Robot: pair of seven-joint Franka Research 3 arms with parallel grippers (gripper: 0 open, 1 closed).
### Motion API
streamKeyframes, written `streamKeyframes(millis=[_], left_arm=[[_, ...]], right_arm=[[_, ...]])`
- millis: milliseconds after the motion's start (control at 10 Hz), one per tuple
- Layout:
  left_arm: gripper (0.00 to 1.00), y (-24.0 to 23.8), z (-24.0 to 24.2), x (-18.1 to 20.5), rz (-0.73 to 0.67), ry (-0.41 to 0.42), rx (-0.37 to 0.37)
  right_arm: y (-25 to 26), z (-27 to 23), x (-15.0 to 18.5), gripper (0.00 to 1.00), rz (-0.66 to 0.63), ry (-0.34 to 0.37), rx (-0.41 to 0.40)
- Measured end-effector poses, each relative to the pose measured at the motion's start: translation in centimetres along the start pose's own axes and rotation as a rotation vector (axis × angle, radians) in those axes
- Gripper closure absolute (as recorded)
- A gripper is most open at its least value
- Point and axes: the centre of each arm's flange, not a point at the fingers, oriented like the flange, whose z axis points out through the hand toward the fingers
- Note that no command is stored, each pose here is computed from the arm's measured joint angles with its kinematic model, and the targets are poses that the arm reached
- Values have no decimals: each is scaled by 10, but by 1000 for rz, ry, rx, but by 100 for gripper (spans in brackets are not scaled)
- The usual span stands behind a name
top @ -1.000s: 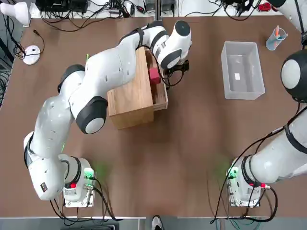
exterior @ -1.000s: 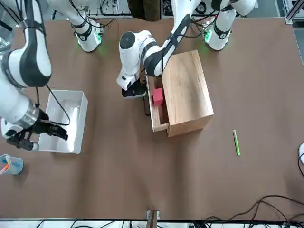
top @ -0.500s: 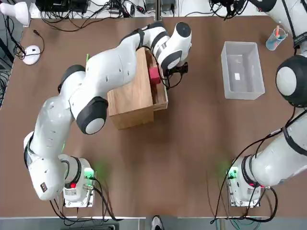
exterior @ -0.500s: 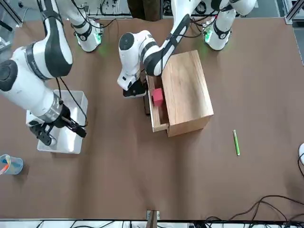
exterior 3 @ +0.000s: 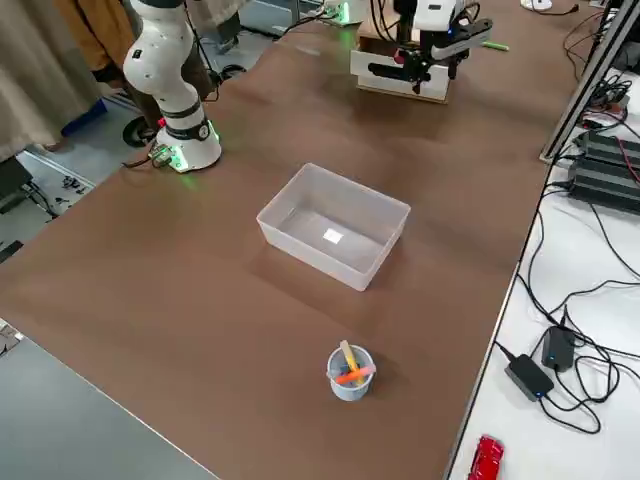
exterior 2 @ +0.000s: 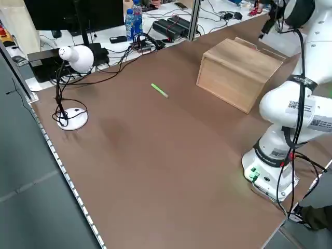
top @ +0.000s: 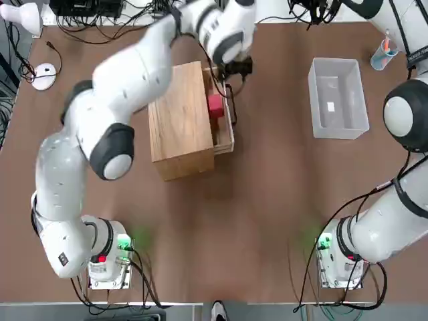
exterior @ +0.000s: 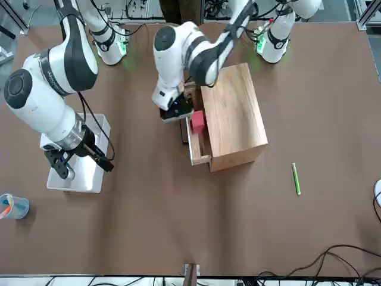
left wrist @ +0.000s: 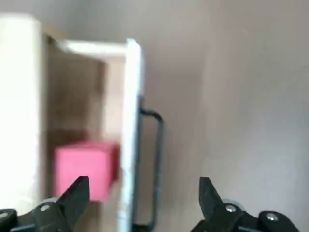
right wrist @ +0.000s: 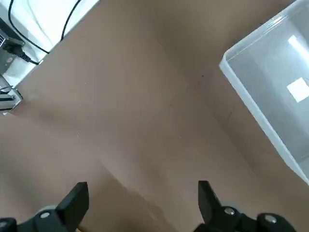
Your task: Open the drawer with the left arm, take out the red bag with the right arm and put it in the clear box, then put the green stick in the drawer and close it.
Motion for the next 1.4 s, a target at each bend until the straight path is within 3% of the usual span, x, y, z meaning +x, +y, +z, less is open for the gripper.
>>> streamKeyframes(millis=[200,400,800,1100,1400], left_arm=[[0,-58,-12,50,-2,-17,36],[0,-134,-26,85,42,-31,54],[1,-291,-25,161,94,-74,-4],[2,-395,6,216,160,-112,-26],[2,-431,79,236,148,-44,-45]], right_arm=[[-16,2,-25,0,118,-9,1],[-52,9,-90,0,286,-29,-6],[-96,35,-214,0,565,-53,-60],[-114,98,-279,0,558,-47,-121],[-131,156,-330,0,605,-39,-89]])
